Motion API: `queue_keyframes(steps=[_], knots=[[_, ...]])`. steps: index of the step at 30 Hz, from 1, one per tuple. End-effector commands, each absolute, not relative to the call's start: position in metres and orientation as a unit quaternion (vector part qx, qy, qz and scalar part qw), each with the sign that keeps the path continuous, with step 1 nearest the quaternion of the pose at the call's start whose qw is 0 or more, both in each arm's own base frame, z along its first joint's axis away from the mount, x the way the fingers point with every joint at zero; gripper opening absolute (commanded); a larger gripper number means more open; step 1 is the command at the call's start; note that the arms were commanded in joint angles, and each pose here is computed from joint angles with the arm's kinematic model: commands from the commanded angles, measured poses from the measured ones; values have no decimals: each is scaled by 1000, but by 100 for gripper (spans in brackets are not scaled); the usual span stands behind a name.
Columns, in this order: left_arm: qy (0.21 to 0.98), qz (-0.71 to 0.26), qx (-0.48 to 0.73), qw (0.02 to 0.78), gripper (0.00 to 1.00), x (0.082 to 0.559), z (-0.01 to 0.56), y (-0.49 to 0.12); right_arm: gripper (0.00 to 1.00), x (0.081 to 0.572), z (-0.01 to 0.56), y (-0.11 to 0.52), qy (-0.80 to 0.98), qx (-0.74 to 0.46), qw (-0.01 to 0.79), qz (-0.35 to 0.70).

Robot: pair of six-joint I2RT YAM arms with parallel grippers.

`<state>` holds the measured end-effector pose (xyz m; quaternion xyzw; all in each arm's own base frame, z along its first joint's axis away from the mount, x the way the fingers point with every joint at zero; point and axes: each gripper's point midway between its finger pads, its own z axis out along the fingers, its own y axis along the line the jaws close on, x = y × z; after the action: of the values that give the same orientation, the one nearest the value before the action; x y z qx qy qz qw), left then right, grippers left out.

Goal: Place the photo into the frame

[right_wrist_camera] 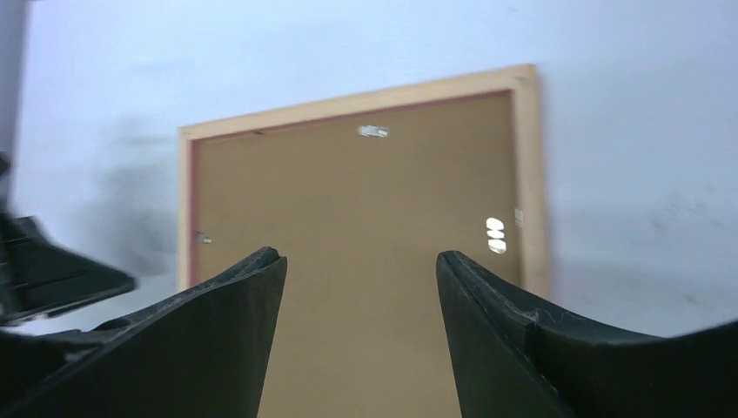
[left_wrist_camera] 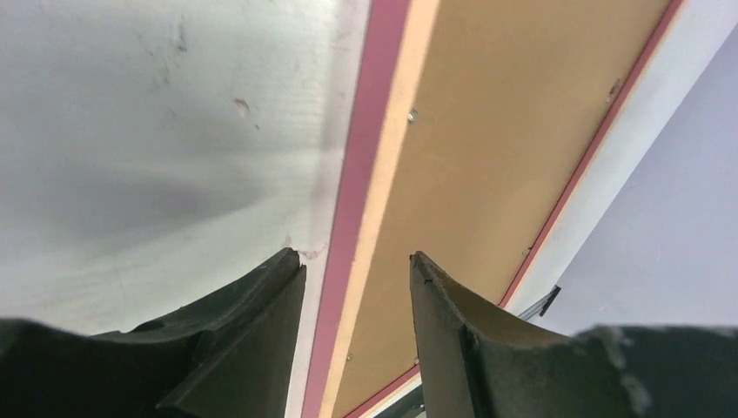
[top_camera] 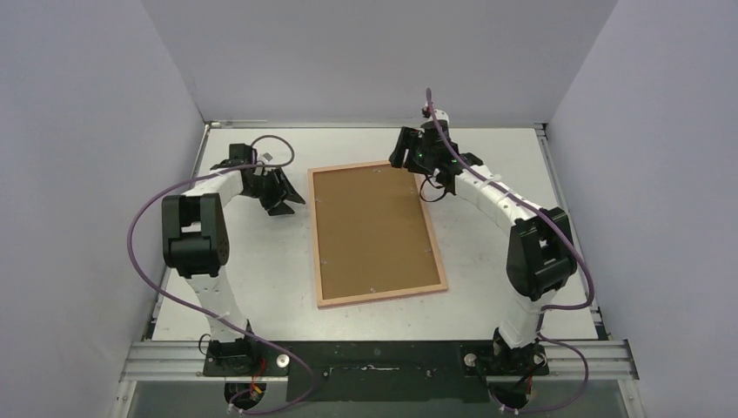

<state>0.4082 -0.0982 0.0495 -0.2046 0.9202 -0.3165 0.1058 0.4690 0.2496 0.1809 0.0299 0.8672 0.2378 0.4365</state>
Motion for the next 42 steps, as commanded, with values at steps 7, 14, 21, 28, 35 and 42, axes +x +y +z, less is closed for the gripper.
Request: queue_keyframes(steps=[7,14,21,28,35,42], knots=[[916,-298,-191,190,47,396,89,-89,65,417,93,151,956,21,289,43],[916,-294,-196,189,47,379,91,-88,61,390,60,152,976,-2,211,60],[914,-295,-201,194,47,367,90,-88,52,368,39,157,982,-8,169,79],[918,-284,-204,188,47,362,86,-86,38,355,31,157,985,-7,153,84],[908,-324,-199,175,48,365,86,-107,15,336,33,161,984,-1,150,95],[913,-321,-173,180,48,376,86,-132,13,294,44,171,986,-8,143,88]])
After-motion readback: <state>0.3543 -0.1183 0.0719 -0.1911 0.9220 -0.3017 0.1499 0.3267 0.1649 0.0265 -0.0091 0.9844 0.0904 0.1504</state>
